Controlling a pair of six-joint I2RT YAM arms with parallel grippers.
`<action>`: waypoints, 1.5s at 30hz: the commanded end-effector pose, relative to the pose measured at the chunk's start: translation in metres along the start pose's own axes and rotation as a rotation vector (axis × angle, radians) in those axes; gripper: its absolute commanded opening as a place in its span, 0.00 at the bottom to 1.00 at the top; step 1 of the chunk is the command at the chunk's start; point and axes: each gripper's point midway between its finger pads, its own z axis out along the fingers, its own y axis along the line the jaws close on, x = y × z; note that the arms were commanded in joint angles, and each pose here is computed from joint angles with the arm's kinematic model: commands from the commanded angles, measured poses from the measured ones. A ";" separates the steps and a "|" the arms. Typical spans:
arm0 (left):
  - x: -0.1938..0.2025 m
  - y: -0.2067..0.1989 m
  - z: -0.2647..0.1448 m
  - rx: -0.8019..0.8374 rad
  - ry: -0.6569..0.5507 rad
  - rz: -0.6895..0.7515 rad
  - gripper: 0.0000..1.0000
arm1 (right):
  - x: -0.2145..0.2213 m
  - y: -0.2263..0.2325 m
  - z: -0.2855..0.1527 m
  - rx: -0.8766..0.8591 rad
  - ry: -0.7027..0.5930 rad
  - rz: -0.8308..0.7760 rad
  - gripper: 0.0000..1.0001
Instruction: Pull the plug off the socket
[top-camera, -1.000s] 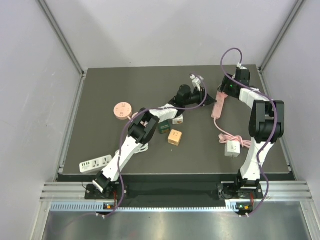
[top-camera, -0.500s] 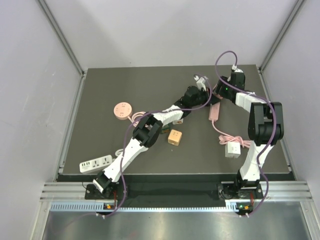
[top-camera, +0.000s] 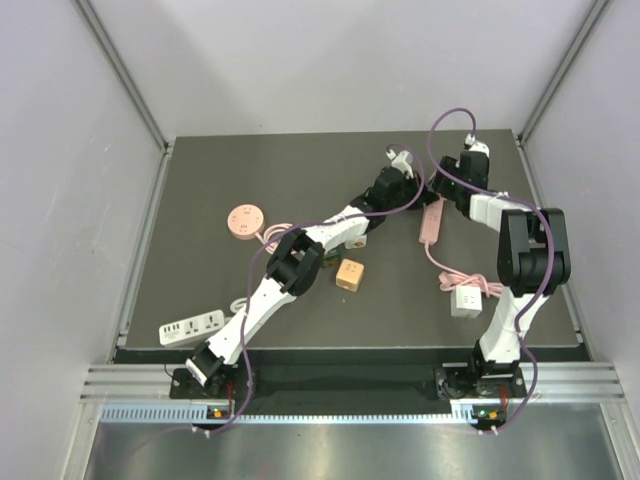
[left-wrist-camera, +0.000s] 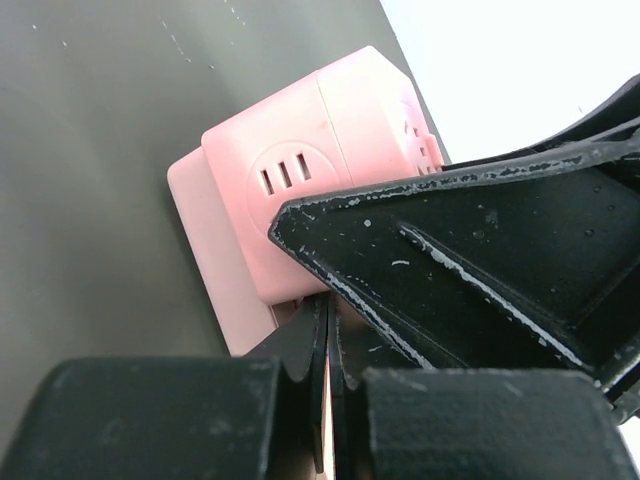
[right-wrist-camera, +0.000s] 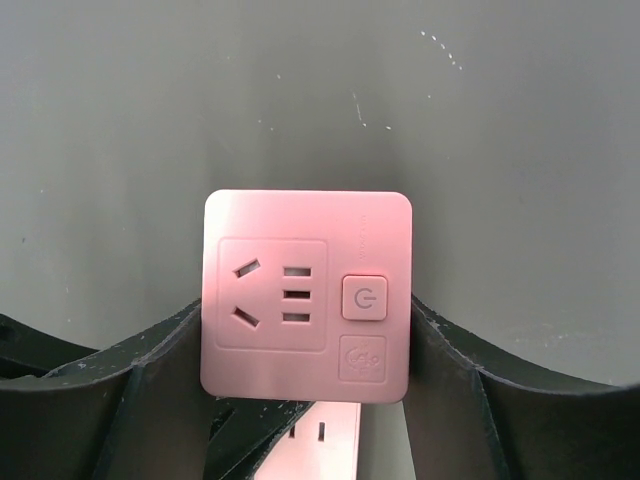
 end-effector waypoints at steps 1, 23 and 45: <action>0.063 0.059 -0.006 -0.188 0.156 -0.001 0.00 | -0.055 0.054 -0.025 -0.171 -0.184 -0.028 0.00; 0.079 0.083 -0.007 -0.221 0.194 -0.115 0.00 | -0.121 0.083 -0.026 -0.243 -0.114 0.033 0.00; 0.059 0.094 -0.016 -0.190 0.153 -0.242 0.00 | -0.110 0.079 -0.069 -0.238 -0.407 -0.081 0.00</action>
